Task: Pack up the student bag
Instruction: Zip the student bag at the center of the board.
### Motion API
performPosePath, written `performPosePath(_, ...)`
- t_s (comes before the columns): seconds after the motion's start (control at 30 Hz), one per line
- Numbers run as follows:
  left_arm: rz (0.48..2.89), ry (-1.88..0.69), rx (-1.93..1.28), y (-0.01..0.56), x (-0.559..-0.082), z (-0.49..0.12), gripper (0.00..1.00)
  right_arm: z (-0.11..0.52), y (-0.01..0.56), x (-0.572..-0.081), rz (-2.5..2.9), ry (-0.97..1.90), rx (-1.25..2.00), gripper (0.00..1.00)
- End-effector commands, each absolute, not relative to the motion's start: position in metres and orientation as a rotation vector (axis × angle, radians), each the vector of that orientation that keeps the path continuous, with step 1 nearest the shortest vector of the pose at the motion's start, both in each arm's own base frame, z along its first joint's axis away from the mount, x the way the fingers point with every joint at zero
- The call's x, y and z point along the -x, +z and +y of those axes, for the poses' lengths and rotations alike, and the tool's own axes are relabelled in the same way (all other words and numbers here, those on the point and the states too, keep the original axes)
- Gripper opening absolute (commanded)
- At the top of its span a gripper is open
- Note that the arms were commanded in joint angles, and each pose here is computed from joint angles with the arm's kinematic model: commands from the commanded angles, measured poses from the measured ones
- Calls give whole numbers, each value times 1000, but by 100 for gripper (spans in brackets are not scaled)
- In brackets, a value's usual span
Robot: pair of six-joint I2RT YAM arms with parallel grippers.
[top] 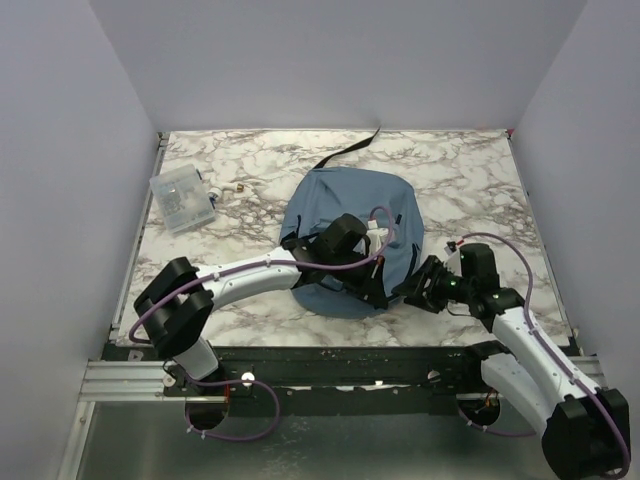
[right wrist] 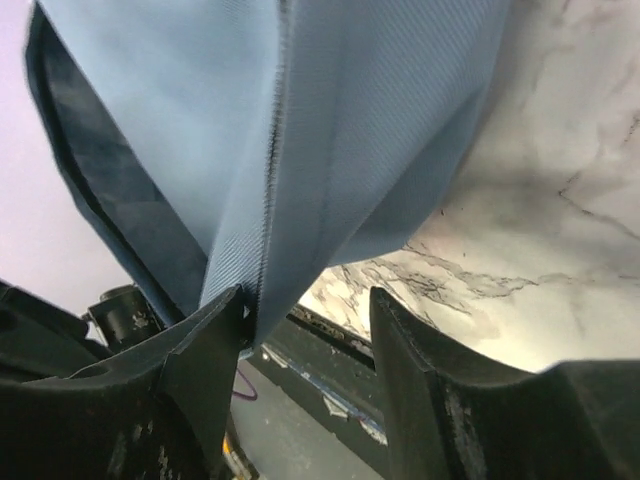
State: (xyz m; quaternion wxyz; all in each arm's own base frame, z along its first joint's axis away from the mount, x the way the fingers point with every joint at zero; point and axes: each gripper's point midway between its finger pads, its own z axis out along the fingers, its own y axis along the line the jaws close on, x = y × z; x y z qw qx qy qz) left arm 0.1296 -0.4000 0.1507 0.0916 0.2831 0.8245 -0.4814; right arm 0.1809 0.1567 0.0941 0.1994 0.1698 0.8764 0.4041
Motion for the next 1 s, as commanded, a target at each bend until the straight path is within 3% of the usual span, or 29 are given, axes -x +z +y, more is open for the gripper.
performPosePath(0.0, 2369, -1534, -904, 172, -116, -420, 0, 166, 83, -177, 2510, 1153, -518, 52)
performPosePath(0.17, 2474, -1327, -763, 146, -127, -396, 0, 151, 89, -199, 2433, 1010, -619, 47)
performPosePath(0.2, 2501, -1249, -732, 137, -133, -385, 0, 143, 85, -204, 2415, 943, -683, 40)
performPosePath(0.27, 2554, -1084, -663, 120, -146, -359, 0, 131, 79, -208, 2396, 858, -809, 8)
performPosePath(0.3, 2577, -994, -625, 109, -154, -343, 0, 127, 76, -209, 2392, 827, -837, 1)
performPosePath(0.4, 2606, -772, -497, 82, -178, -286, 0, 109, 67, -211, 2383, 680, -909, 1)
performPosePath(0.53, 2646, -748, -488, 67, -180, -247, 0, 90, 79, -223, 2323, 549, -915, 1)
performPosePath(0.77, 2562, -1168, -529, 91, -153, -288, 0, 47, 123, -247, 2185, 263, -862, 1)
performPosePath(0.8, 2531, -1254, -544, 100, -150, -301, 0, 47, 126, -250, 2189, 256, -846, 3)
performPosePath(0.97, 2454, -1401, -689, 134, -138, -355, 0, 70, 117, -244, 2354, 332, -701, 32)
